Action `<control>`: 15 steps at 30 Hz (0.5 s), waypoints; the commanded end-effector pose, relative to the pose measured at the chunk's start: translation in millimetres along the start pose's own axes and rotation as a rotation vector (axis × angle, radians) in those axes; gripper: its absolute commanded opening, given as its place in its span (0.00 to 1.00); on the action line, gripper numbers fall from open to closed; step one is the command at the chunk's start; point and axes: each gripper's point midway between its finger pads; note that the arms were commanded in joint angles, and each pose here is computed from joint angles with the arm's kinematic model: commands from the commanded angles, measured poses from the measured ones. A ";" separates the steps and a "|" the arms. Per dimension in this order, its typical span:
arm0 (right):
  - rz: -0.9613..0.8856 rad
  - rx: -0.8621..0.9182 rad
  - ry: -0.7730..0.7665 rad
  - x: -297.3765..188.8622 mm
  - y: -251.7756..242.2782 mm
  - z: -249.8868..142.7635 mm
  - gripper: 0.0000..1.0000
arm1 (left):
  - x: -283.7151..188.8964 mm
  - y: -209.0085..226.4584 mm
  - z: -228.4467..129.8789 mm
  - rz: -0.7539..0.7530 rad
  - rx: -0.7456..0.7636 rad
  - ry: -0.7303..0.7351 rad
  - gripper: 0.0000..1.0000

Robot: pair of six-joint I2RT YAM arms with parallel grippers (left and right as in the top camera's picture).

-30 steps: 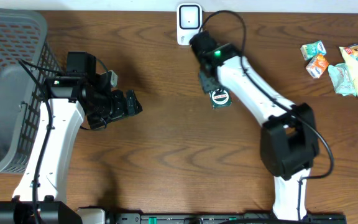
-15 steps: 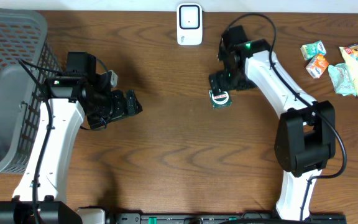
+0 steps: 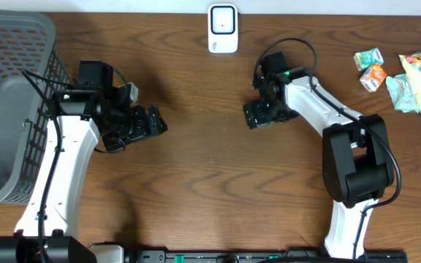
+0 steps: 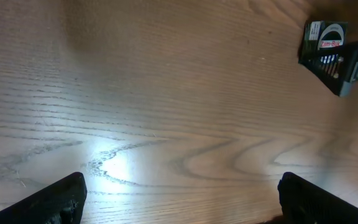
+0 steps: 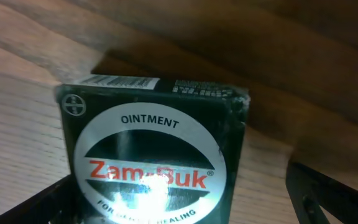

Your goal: Scan the item barcode

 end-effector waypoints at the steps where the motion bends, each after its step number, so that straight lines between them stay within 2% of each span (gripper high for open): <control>1: 0.015 -0.014 -0.006 0.7 2.1 -2.0 0.95 | 2.5 -0.2 -1.5 -0.002 0.011 0.013 0.98; 5: 0.014 -0.007 -0.006 1.4 2.1 -2.4 0.67 | 2.5 -0.2 -1.5 -0.002 0.011 0.013 0.98; 7: 0.015 0.019 -0.006 1.4 2.1 -2.4 0.61 | 2.5 -0.2 -1.5 -0.002 0.011 0.013 0.98; 15: 0.198 0.019 -0.047 -2.6 33.2 8.2 0.59 | 2.5 -0.2 -1.5 -0.002 0.011 0.013 0.98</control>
Point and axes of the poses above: each gripper's point midway between its finger pads, its own x axis out along the fingers, its own y axis along the line the jaws close on, z = x × y, and after that the axes turned 3 degrees about -x, right-handed
